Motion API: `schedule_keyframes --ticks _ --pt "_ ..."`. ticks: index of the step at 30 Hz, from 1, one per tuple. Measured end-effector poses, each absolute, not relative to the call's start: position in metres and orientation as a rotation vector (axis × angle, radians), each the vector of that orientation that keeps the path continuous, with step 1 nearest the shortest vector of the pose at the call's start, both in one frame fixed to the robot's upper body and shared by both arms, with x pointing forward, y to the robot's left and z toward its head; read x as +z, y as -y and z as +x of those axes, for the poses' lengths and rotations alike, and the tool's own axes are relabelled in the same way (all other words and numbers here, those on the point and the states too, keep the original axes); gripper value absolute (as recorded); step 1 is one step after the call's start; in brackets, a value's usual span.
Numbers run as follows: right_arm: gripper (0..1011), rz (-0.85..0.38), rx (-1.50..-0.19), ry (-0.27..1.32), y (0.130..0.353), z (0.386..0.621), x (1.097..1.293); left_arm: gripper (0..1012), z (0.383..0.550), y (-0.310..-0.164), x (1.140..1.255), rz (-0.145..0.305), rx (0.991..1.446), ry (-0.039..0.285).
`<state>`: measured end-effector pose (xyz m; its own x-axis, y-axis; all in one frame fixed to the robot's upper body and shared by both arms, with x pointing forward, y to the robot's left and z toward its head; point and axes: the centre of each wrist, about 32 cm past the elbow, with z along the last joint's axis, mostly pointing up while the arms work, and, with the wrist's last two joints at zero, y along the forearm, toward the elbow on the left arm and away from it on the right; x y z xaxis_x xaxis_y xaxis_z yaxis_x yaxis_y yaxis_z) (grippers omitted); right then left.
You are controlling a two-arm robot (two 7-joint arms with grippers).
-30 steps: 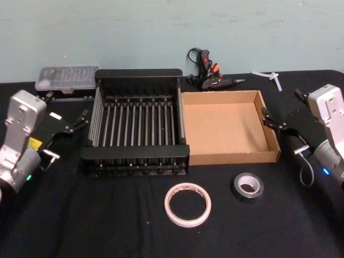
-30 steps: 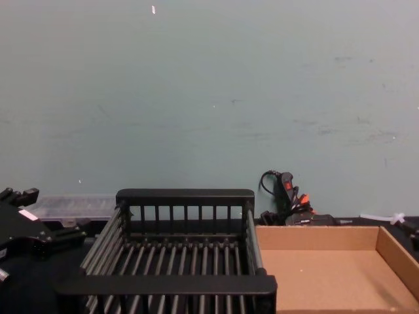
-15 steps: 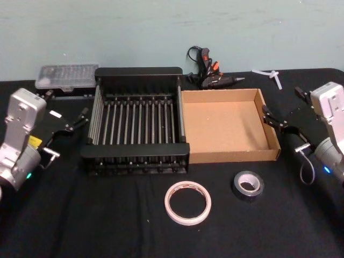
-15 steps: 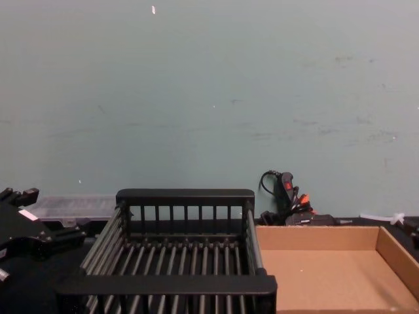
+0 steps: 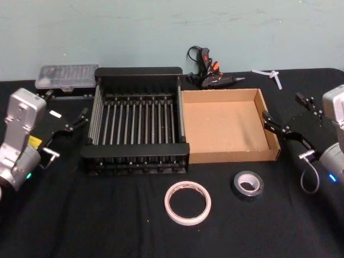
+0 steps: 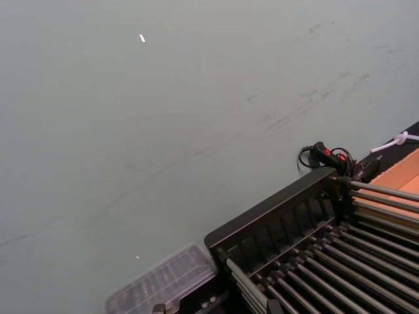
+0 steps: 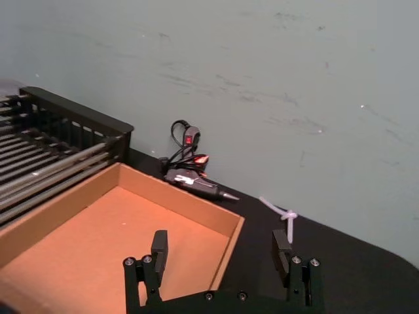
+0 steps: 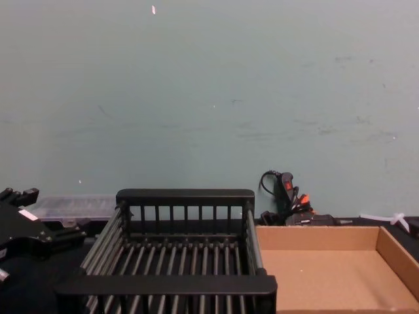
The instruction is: Pick up the white tape and place it into the black box , Pick up the silver tape and place it into the brown box.
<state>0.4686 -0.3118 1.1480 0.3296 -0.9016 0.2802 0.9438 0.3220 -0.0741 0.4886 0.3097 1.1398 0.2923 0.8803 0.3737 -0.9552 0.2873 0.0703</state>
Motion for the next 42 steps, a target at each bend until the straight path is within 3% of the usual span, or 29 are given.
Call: schedule_keyframes --ticks 22,42 --pt "1002 -0.250 -1.126 -0.004 0.295 0.415 1.155 1001 0.489 -0.310 1.140 0.304 1.248 0.285" --pt "1003 -0.361 -1.085 -0.127 0.297 0.391 1.153 1001 0.489 -0.310 1.140 0.304 1.248 0.285"
